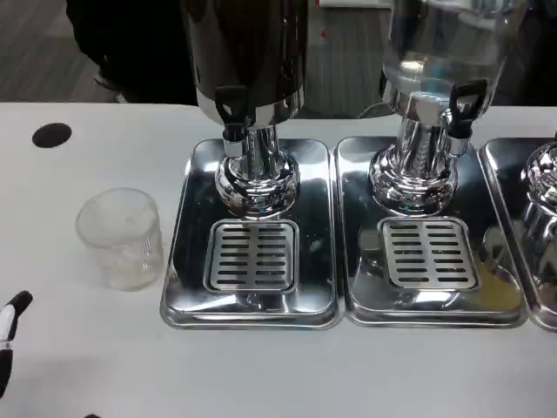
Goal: Grasp the cup under the faucet to collect the drink, then remove the cup.
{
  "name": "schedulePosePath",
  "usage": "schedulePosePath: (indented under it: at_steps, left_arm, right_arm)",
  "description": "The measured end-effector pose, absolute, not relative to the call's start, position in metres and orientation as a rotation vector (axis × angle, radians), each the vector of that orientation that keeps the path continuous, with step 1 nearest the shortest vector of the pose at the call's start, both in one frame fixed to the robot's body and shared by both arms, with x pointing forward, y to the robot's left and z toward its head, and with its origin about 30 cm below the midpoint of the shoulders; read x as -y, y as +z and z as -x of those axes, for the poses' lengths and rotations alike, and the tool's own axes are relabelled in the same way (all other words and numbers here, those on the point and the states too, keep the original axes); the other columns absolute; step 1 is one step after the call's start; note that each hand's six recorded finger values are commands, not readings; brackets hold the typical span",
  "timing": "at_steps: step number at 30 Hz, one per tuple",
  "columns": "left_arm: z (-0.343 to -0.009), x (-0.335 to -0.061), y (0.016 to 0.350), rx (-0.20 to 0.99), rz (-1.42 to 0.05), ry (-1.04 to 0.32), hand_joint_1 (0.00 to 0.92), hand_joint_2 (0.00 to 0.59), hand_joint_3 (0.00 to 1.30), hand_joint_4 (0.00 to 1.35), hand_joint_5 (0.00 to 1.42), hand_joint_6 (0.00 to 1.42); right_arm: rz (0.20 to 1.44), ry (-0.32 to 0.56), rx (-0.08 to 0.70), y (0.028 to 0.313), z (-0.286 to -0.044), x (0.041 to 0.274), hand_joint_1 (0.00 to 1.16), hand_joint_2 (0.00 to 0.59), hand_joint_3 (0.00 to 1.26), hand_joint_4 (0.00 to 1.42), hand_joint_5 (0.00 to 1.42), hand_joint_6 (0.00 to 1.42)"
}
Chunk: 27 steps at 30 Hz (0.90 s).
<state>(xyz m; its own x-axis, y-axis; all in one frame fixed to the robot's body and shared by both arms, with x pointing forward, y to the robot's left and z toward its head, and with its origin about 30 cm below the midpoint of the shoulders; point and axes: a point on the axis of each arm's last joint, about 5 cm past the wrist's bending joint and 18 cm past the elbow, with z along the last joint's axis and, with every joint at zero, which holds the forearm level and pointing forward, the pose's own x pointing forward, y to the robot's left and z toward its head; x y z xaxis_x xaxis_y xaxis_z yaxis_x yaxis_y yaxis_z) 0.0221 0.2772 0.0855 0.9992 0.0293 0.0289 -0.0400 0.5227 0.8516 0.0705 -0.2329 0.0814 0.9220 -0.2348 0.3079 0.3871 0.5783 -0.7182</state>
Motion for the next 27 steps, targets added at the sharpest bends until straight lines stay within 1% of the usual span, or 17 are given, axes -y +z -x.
schedulePosePath:
  at_steps: [7, 12, 19, 20, 24, 27]
  left_arm:
    - [-0.024, -0.278, 0.085, 0.013, -1.011, 0.055, 0.000, 0.064, 0.00, 0.00, 0.00, 0.00]
    - [-0.024, -0.284, 0.084, 0.002, -0.963, 0.109, 0.000, 0.037, 0.00, 0.00, 0.00, 0.00]
    - [-0.026, -0.295, 0.079, -0.026, -0.861, 0.160, 0.000, 0.026, 0.00, 0.00, 0.00, 0.00]
    - [-0.027, -0.296, 0.078, -0.021, -0.843, 0.163, 0.010, 0.030, 0.00, 0.00, 0.00, 0.00]
    - [-0.032, -0.302, 0.075, -0.007, -0.768, 0.187, 0.096, 0.025, 0.00, 0.00, 0.00, 0.00]
    - [-0.040, -0.306, 0.074, -0.002, -0.743, 0.192, 0.128, 0.019, 0.00, 0.00, 0.02, 0.03]
  right_arm:
    - [0.882, -0.370, 0.192, 0.082, -0.072, 0.233, 0.61, 0.586, 0.32, 0.20, 0.10, 0.03]
    - [0.879, -0.371, 0.198, 0.082, -0.075, 0.232, 0.61, 0.586, 0.32, 0.20, 0.10, 0.03]
    - [0.881, -0.369, 0.195, 0.081, -0.075, 0.231, 0.61, 0.586, 0.32, 0.20, 0.10, 0.03]
    - [0.880, -0.369, 0.195, 0.081, -0.075, 0.230, 0.61, 0.586, 0.32, 0.20, 0.10, 0.03]
    - [0.876, -0.372, 0.191, 0.081, -0.075, 0.230, 0.61, 0.586, 0.32, 0.20, 0.10, 0.03]
    - [0.872, -0.374, 0.187, 0.080, -0.075, 0.230, 0.61, 0.586, 0.32, 0.20, 0.10, 0.03]
